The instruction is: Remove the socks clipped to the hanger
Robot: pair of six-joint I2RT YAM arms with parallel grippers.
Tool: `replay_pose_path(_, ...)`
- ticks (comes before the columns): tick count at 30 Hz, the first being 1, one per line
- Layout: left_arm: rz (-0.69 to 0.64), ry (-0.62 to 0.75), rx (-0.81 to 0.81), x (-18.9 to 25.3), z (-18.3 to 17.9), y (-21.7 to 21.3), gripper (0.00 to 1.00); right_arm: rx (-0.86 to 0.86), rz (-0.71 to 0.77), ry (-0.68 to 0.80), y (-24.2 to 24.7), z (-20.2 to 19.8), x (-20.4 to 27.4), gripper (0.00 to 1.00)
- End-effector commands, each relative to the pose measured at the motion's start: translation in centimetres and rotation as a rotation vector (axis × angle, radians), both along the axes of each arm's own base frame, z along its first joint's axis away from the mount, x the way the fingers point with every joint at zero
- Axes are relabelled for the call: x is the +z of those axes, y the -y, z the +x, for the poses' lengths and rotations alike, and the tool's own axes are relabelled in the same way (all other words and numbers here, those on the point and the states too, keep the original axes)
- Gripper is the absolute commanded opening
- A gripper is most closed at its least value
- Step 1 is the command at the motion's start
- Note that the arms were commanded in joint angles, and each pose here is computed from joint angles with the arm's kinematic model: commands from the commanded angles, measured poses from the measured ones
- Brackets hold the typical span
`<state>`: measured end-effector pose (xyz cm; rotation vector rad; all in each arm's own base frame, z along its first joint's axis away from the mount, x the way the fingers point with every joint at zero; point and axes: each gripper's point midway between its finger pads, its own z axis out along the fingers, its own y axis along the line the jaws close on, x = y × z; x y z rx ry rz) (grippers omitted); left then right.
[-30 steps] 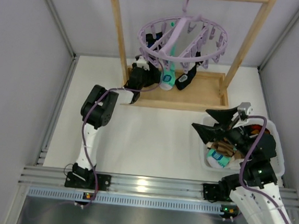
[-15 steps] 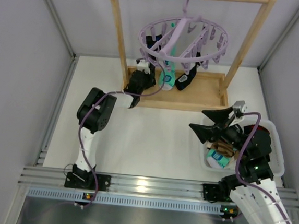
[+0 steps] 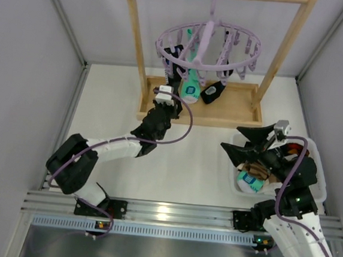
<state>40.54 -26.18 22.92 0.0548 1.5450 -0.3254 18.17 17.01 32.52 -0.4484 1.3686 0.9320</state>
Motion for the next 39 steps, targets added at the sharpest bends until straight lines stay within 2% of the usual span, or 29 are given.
replay_pose_path(1,-0.021,0.033,0.100,1.0,-2.9,-2.6,0.00,-0.010,0.032,0.063,0.5,-1.3,3.2,1.00)
replay_pose_path(3,-0.029,-0.001,0.077,-0.4,-4.9,-2.5,0.00,-0.014,0.044,0.076,0.7,-1.7,4.0,1.00)
replay_pose_path(5,-0.074,-0.003,0.047,-0.1,-6.5,-2.3,0.00,-0.014,0.045,0.082,0.8,-2.1,4.4,0.99)
replay_pose_path(12,-0.061,-0.007,-0.014,-1.0,-10.8,-2.5,0.00,-0.019,0.057,0.097,1.5,-3.6,6.4,0.99)
replay_pose_path(16,-0.036,-0.010,-0.004,-1.7,-12.3,-2.8,0.00,-0.061,0.065,0.059,2.0,-3.0,6.6,1.00)
replay_pose_path(21,-0.040,-0.017,-0.049,-2.0,-14.3,-1.2,0.00,-0.090,0.071,-0.022,1.9,-1.7,6.5,1.00)
replay_pose_path(25,0.057,0.003,-0.034,-1.5,-16.3,1.3,0.00,-0.145,0.067,-0.111,2.1,0.3,6.1,0.97)
replay_pose_path(26,0.058,0.017,-0.025,-0.2,-16.4,2.2,0.00,-0.162,0.063,-0.132,2.1,1.0,6.2,0.97)
replay_pose_path(28,0.165,0.025,0.004,-0.7,-17.2,3.5,0.00,-0.211,0.053,-0.168,2.7,1.9,6.6,0.95)
replay_pose_path(32,0.262,0.054,0.006,0.5,-18.0,7.8,0.00,-0.275,-0.033,-0.266,2.8,4.4,6.1,0.91)
replay_pose_path(37,0.348,0.103,-0.028,2.2,-18.2,12.7,0.00,-0.382,-0.142,-0.318,4.3,6.2,7.3,0.88)
replay_pose_path(39,0.403,0.111,-0.033,1.3,-18.0,14.4,0.00,-0.402,-0.186,-0.348,4.2,7.2,7.0,0.86)
